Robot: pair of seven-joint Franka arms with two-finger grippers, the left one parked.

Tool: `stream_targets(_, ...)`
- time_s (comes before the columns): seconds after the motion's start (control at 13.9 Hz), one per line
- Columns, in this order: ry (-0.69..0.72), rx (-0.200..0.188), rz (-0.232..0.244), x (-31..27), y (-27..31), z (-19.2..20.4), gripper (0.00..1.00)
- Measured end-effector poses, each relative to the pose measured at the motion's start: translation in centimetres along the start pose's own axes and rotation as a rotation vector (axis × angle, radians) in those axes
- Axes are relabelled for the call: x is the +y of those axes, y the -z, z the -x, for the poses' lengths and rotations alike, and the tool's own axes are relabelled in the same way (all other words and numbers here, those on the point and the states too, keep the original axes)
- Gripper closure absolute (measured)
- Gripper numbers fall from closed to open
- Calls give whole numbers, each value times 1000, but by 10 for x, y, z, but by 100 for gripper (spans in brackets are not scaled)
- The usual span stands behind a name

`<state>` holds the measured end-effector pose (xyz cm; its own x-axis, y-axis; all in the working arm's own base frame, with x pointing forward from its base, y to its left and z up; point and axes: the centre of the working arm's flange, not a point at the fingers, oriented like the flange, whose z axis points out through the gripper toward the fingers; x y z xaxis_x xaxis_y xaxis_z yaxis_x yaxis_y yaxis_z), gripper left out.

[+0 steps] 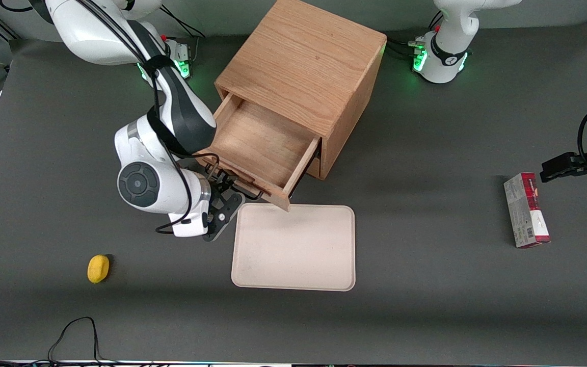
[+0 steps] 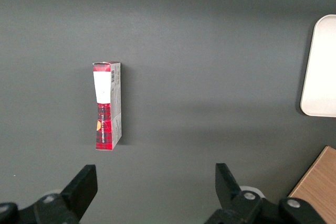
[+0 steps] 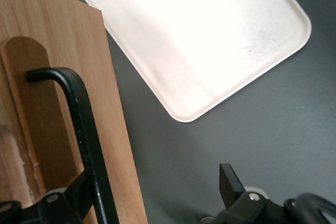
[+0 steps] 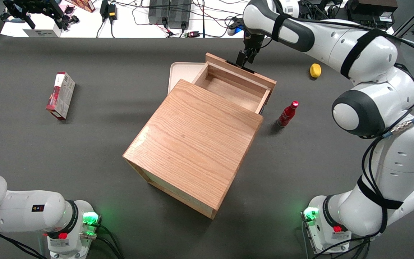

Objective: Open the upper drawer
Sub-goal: 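Pull the handle with the right gripper, sliding the drawer out of the cabinet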

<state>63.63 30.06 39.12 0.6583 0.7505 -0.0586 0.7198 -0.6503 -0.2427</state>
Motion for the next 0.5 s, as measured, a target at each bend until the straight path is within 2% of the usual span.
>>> stream_targets(0.5, -27, 30, 6, 32, 10, 4, 0)
